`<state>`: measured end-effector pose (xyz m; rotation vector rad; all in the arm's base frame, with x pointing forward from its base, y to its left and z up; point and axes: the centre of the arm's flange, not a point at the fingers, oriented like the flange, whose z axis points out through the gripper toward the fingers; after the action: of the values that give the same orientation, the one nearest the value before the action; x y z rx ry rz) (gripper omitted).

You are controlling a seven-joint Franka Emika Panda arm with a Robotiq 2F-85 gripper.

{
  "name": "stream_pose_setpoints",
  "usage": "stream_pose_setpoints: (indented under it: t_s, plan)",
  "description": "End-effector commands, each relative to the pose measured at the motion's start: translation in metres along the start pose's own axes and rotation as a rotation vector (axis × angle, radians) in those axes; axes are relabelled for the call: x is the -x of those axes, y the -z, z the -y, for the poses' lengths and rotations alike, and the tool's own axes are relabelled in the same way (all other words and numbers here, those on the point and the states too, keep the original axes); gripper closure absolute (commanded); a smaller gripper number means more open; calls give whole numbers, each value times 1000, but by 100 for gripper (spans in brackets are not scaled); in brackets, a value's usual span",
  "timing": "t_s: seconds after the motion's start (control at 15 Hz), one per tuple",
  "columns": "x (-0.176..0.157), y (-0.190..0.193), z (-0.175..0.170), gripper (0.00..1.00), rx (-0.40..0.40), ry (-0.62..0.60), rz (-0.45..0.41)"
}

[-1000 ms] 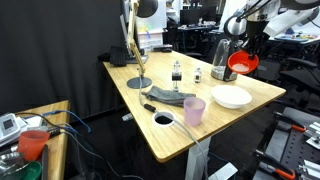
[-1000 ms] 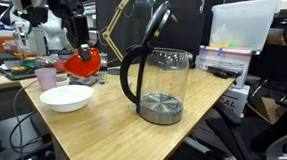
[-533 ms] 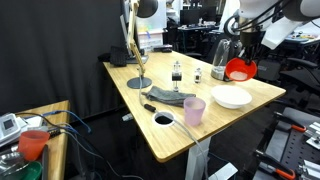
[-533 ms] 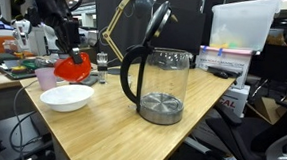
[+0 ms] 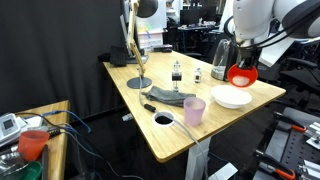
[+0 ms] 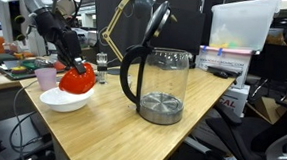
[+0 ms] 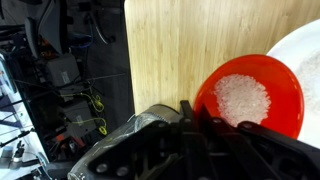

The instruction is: Pour the white contents out of the orange bowl and into the white bowl

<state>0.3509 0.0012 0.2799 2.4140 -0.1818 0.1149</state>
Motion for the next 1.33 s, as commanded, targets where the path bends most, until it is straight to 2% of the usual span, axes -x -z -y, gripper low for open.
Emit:
stream_pose_setpoints:
  t_s: [0.0, 0.47, 0.6, 1.0, 1.13, 1.2, 1.27]
  plan:
    - [0, -5, 12, 98, 49, 4, -20]
    - [-5, 3, 18, 98, 160, 4, -76]
    - [-3, 8, 23, 98, 152, 22, -77]
    - [0, 14, 32, 98, 198, 61, -136]
    - [5, 18, 28, 98, 166, 58, -130]
    - [6, 18, 28, 92, 165, 58, -129]
    - [6, 18, 29, 92, 164, 59, -129]
